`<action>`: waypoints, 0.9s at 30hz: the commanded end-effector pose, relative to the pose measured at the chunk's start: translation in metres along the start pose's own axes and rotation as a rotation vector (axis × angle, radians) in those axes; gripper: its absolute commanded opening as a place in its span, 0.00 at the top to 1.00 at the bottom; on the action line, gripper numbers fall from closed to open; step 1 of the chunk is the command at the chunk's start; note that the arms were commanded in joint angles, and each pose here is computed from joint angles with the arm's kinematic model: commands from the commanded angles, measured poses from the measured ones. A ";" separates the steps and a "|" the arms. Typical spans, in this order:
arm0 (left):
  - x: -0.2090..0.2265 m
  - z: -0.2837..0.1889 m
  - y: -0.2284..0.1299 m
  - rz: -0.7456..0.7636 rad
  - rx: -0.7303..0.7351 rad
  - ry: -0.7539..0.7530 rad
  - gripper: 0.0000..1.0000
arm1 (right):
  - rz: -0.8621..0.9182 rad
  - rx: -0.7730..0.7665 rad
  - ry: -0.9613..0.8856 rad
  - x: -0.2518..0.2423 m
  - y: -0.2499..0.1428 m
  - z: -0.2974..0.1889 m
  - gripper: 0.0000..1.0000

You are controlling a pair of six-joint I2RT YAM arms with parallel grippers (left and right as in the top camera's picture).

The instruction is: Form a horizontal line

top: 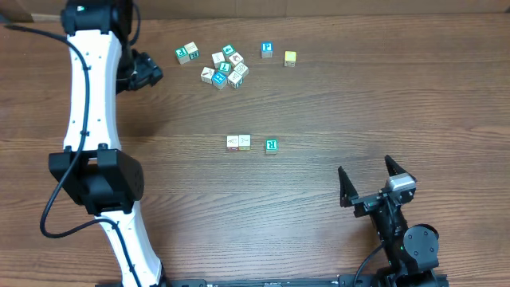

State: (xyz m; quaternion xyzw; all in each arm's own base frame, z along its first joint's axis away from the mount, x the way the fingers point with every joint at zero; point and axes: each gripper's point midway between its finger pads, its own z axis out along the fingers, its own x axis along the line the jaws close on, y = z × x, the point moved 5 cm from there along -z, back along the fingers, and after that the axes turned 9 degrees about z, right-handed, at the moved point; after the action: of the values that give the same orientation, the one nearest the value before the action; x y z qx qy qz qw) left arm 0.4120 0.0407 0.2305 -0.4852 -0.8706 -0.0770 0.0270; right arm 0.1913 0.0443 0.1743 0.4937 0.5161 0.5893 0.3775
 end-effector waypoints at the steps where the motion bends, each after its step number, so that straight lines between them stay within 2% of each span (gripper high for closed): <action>1: -0.005 0.003 -0.003 0.013 0.035 -0.042 0.01 | -0.020 -0.010 -0.053 -0.007 -0.001 0.000 0.00; 4: -0.012 0.002 -0.007 0.014 0.061 -0.093 0.00 | -0.020 -0.010 -0.053 -0.007 -0.001 0.000 0.00; 9: -0.012 0.002 -0.007 0.015 0.060 -0.090 0.00 | 0.007 -0.010 -0.033 -0.005 -0.001 0.000 0.00; 13: -0.012 0.002 -0.007 0.015 0.060 -0.090 0.00 | 0.226 -0.007 -0.022 -0.003 -0.002 0.000 0.00; 18: -0.012 0.002 -0.007 0.015 0.060 -0.090 0.00 | 0.409 0.011 -0.019 -0.002 0.001 -0.002 0.00; 23: -0.012 0.002 -0.007 0.015 0.060 -0.090 0.01 | 0.430 0.025 -0.052 0.002 0.033 -0.013 0.00; 27: -0.012 0.002 -0.007 0.015 0.060 -0.090 0.01 | 0.430 0.029 -0.092 0.007 0.080 -0.025 0.00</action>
State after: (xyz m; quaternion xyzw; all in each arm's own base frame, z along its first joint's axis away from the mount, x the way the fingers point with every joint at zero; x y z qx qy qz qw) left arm 0.4125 0.0294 0.2291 -0.4875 -0.8724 -0.0342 0.0006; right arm 0.1785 0.0383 0.1981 0.6283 0.4280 0.6017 0.2449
